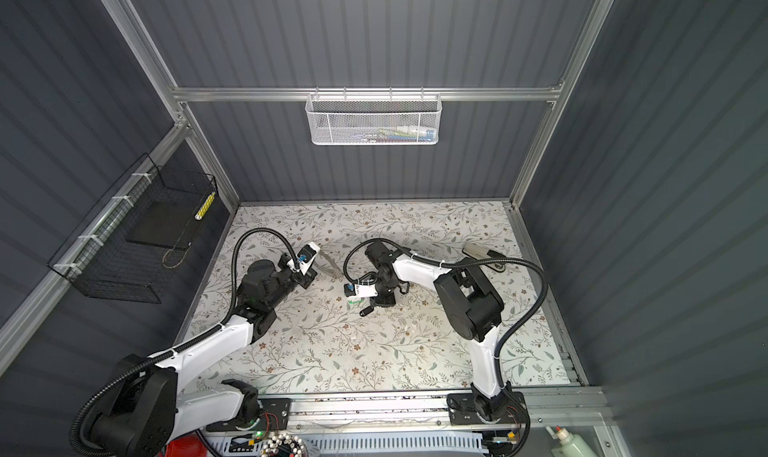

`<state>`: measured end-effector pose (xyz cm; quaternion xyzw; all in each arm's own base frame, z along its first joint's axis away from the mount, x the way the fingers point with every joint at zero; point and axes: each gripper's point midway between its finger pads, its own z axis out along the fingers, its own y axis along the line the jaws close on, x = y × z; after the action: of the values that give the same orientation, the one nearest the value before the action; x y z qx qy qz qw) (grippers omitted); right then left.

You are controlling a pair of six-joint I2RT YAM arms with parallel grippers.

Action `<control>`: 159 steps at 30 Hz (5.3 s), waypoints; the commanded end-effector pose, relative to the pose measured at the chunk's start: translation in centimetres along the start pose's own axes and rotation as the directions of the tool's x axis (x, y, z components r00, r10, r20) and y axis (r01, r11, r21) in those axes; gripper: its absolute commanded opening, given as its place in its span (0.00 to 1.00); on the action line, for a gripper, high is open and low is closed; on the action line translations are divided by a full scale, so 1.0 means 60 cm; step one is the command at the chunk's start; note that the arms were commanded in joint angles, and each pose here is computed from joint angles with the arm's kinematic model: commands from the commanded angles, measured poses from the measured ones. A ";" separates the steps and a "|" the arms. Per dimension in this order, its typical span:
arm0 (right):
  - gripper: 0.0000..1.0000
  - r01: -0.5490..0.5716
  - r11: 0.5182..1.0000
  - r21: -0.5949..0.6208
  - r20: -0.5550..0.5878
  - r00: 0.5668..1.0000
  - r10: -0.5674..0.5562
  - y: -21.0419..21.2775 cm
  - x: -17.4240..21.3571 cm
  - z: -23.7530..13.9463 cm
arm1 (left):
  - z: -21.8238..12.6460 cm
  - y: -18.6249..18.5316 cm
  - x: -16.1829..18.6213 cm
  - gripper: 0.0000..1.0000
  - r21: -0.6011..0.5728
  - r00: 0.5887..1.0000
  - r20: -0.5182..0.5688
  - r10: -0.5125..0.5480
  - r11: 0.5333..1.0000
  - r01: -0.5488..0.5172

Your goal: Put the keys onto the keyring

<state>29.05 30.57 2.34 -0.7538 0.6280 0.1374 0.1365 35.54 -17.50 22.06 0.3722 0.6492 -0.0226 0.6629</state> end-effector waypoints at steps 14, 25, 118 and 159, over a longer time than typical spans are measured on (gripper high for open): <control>0.04 -0.034 0.999 0.021 -0.020 0.999 0.035 0.019 0.009 -0.023 | -0.004 0.012 -0.033 0.00 -0.016 0.998 0.068 -0.005 1.000 0.006; 0.08 -0.061 0.998 0.010 -0.042 0.997 0.061 0.019 0.020 -0.008 | -0.004 0.011 -0.034 0.00 -0.013 0.997 0.071 -0.006 1.000 0.007; 0.00 -0.611 0.727 0.314 0.686 0.675 0.271 0.100 -0.075 -0.348 | -0.073 -0.223 -0.207 0.00 0.309 0.859 0.424 0.288 0.845 -0.436; 0.00 -0.529 0.773 0.351 0.708 0.690 0.151 0.126 -0.117 -0.370 | -0.085 -0.280 -0.205 0.00 0.300 0.780 0.461 0.423 0.753 -0.585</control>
<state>21.28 27.12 23.44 -0.4616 0.7000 0.2239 0.4969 20.93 -32.40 24.31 0.6578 0.3879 -0.0635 0.6424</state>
